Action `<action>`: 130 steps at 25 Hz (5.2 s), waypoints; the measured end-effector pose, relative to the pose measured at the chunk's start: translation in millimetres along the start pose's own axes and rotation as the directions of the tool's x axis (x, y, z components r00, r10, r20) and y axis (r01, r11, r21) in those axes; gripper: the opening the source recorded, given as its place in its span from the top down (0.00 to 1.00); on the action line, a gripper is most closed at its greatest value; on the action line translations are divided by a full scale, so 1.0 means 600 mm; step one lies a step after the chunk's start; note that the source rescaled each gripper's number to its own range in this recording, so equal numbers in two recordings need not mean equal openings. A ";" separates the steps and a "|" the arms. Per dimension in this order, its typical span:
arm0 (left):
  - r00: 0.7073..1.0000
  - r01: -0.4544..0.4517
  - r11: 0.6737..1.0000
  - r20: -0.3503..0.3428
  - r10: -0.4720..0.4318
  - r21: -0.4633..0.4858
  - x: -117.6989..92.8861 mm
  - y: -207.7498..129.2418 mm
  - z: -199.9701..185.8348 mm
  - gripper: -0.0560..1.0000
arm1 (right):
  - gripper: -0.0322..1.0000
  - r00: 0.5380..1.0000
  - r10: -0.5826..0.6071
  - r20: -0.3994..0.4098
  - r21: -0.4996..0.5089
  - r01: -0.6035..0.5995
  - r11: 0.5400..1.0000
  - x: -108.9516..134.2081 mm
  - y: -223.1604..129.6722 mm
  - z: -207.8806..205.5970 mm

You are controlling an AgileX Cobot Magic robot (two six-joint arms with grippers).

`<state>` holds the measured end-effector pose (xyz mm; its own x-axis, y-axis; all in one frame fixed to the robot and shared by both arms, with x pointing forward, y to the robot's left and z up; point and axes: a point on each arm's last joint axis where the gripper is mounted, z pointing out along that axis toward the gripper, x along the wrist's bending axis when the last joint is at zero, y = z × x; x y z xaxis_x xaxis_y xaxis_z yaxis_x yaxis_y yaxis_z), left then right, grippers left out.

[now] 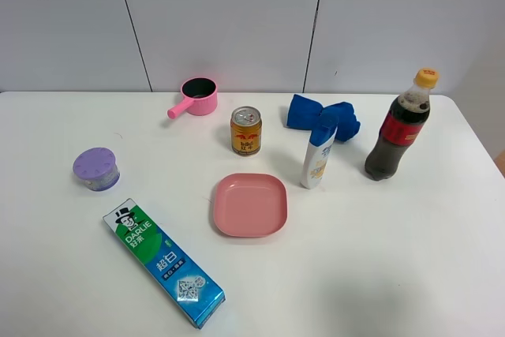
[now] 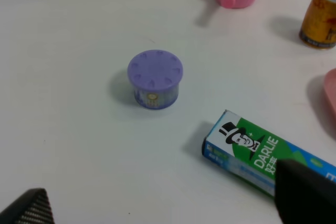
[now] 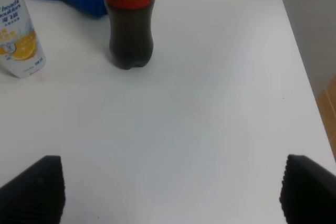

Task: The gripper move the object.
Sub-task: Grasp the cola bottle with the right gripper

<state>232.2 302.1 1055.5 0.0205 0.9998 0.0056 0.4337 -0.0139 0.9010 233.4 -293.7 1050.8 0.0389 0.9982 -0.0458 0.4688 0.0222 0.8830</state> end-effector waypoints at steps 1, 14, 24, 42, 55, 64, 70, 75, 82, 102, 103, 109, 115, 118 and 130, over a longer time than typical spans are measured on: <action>1.000 0.000 1.000 0.000 0.000 0.000 0.000 0.000 0.000 0.00 | 0.00 1.000 0.000 0.000 0.000 0.000 1.000 0.000 0.000 0.000; 1.000 0.000 1.000 0.000 0.000 0.000 0.000 0.000 0.000 0.00 | 0.00 1.000 -0.001 0.016 -0.151 0.003 0.988 -0.002 0.027 -0.012; 1.000 0.000 1.000 0.000 0.000 0.000 0.000 0.000 0.000 0.00 | 0.00 0.999 -0.012 0.041 -0.271 0.022 0.962 -0.013 0.113 0.044; 1.000 0.000 1.000 0.000 0.000 0.000 0.000 0.000 0.000 0.00 | 0.00 0.998 -0.040 0.040 -0.022 0.041 0.999 -0.024 0.087 0.245; 1.000 0.000 1.000 0.000 0.000 0.000 0.000 0.000 0.000 0.00 | 0.00 0.996 -0.071 0.053 -0.019 0.072 0.997 -0.024 0.041 0.288; 1.000 0.000 1.000 0.000 0.000 0.000 0.000 0.000 0.000 0.00 | 0.00 0.997 -0.058 0.050 0.078 0.054 0.995 -0.027 0.011 0.363; 1.000 0.000 1.000 0.000 0.000 0.000 0.000 0.000 0.000 0.00 | 0.00 0.997 -0.067 0.050 0.085 0.063 0.994 -0.027 -0.001 0.389; 1.000 0.000 1.000 0.000 0.000 0.000 0.000 0.000 0.000 0.00 | 0.00 0.992 -0.124 0.032 0.022 0.123 0.992 -0.024 0.007 0.393; 1.000 0.000 1.000 0.000 0.000 0.000 0.000 0.000 0.000 0.00 | 0.00 0.992 -0.125 0.034 -0.083 0.128 0.988 -0.023 0.023 0.393; 1.000 0.000 1.000 0.000 0.000 0.000 0.000 0.000 0.000 0.00 | 0.00 0.997 -0.073 -0.036 -0.123 0.068 0.990 -0.012 0.028 0.392; 1.000 0.000 1.000 0.000 0.000 0.000 0.000 0.000 0.000 0.00 | 0.00 0.996 -0.077 -0.044 -0.123 0.071 0.990 -0.011 0.028 0.392; 1.000 0.000 1.000 0.000 0.000 0.000 0.000 0.000 0.000 0.00 | 0.00 0.992 -0.095 -0.078 -0.122 0.085 0.989 -0.006 0.027 0.391; 1.000 0.000 1.000 0.000 0.000 0.000 0.000 0.000 0.000 0.00 | 0.00 0.988 -0.109 -0.107 -0.118 0.097 0.988 -0.001 0.026 0.391; 1.000 0.000 1.000 0.000 0.000 0.000 0.000 0.000 0.000 0.00 | 0.00 0.988 -0.109 -0.111 -0.119 0.096 0.988 0.000 0.026 0.391; 1.000 0.000 1.000 0.000 0.000 0.000 0.000 0.000 0.000 0.00 | 0.00 0.985 -0.133 -0.106 -0.149 0.116 0.982 0.000 0.030 0.390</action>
<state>232.2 302.1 1055.5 0.0205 0.9998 0.0056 0.4337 -0.0139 0.9010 448.5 -306.6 957.3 -0.1174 0.9866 -0.1128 0.3329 0.1462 0.9315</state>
